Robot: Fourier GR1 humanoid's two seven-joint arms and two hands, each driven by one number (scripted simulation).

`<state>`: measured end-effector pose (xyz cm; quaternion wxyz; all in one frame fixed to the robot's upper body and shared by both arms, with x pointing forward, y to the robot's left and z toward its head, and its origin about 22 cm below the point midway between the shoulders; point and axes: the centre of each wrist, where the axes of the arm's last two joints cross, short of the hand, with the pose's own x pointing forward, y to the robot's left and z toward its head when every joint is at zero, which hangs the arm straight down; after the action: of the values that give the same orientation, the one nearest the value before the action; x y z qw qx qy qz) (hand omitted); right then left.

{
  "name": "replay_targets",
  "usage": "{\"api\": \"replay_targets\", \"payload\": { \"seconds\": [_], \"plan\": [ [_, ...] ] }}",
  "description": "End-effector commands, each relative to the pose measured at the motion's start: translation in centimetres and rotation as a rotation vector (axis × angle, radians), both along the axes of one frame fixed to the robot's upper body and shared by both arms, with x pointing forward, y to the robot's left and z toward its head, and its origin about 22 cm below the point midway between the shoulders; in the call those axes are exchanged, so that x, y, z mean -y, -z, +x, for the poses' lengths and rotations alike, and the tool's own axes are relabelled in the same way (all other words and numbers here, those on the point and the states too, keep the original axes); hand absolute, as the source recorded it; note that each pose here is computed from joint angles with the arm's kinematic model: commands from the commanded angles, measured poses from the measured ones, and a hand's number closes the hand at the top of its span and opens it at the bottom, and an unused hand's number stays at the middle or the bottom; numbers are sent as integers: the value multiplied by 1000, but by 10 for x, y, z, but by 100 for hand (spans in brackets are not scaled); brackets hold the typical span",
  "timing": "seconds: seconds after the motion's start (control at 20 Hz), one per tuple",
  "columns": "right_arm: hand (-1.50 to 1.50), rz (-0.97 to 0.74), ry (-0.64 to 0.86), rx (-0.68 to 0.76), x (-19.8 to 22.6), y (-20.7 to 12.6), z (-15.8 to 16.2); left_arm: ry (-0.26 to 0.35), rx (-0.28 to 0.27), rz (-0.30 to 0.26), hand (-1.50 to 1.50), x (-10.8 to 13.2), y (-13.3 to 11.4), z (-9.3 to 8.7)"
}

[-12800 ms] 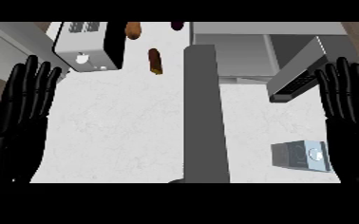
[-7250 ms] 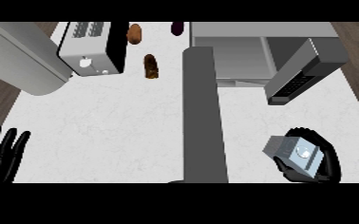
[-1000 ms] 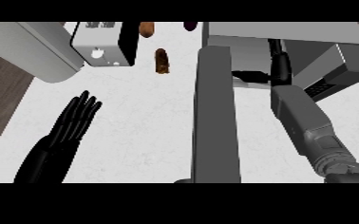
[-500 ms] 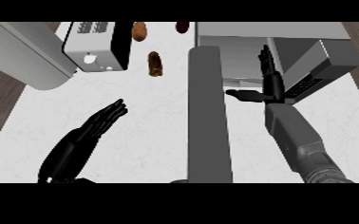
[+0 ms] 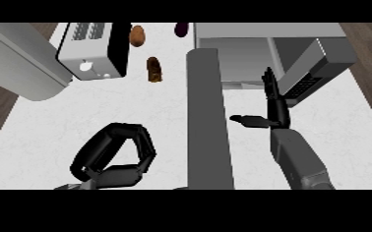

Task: Pick up the milk, place it into the microwave and close the microwave

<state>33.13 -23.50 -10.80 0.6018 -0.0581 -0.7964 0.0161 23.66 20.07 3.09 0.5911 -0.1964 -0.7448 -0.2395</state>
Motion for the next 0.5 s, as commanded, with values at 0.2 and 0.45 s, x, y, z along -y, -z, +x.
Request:
{"api": "replay_targets", "payload": {
  "seconds": [0.2,0.45],
  "plan": [
    [-150,-16,-35,4,30,15,-40,88,-27,155,150,38,29,16],
    [-150,-13,-49,36,36,17,-73,186,-57,187,150,60,54,16]
  ]
}}
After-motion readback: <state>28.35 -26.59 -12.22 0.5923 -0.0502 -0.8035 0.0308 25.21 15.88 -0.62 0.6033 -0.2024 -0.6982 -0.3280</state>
